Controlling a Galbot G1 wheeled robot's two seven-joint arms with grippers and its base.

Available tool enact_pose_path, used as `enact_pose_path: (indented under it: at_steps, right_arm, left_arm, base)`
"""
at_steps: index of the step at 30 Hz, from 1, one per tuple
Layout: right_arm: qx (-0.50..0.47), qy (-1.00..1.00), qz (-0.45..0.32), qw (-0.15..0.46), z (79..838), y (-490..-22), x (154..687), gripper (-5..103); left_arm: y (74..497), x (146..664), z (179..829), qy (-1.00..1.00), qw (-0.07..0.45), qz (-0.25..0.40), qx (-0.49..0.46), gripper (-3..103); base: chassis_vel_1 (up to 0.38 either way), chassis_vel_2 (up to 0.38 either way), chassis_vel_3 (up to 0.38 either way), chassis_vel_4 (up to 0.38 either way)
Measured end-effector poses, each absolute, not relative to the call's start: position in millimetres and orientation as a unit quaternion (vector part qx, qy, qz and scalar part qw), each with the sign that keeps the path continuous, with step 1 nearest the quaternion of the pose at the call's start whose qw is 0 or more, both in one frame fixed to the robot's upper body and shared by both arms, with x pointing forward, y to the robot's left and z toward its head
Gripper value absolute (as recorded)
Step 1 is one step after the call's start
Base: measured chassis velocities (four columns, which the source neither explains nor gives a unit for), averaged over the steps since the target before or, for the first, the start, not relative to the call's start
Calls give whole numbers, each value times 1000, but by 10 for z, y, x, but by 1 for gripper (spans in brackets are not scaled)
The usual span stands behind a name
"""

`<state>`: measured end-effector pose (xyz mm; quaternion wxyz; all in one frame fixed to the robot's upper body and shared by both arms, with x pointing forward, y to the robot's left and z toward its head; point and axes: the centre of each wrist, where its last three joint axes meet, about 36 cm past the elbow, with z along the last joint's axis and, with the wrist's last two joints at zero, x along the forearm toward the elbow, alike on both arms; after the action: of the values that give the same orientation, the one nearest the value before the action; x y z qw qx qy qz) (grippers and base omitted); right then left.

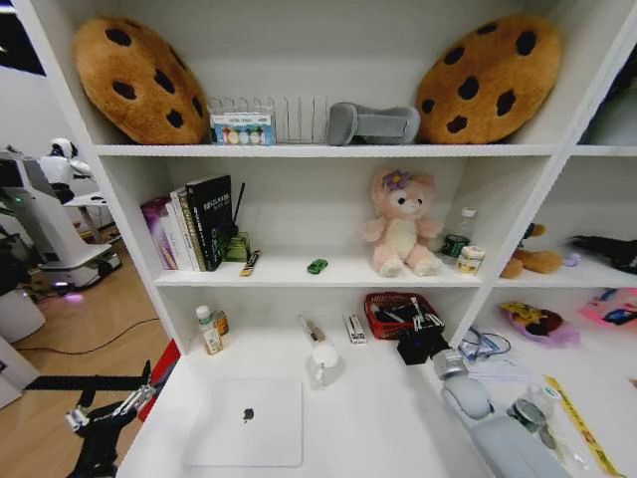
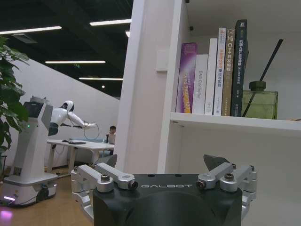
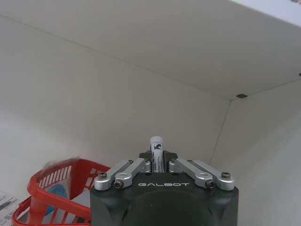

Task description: Organize the objects on the table.

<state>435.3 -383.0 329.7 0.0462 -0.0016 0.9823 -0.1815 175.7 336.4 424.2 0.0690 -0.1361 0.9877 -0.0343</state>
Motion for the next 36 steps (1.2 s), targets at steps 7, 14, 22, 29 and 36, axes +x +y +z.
enact_pose_path:
  at_steps: [7,14,22,29,36]
  right_arm:
    - [-6,983,-176,45,3298,-3803,4280,12]
    - [-14,983,-179,41,3315,-3874,4119,25]
    - [-12,984,-174,43,3356,-3860,4005,53]
    - [-19,988,-144,59,3629,-3690,3675,81]
    - [-47,989,-128,55,3751,-3678,2921,100]
  left_arm:
    - [3366,1796,4245,987,69,-35,-139,100]
    - [3360,1812,4233,988,68,-36,-136,100]
    - [3378,1824,4239,988,69,-37,-136,100]
    - [3389,1819,4288,986,79,-38,-138,100]
    - [3394,1757,4304,986,89,-37,-138,100]
  base:
    - [0,0,0,0]
    - [0,0,0,0]
    - [0,0,0,0]
    - [0,0,0,0]
    - [0,0,0,0]
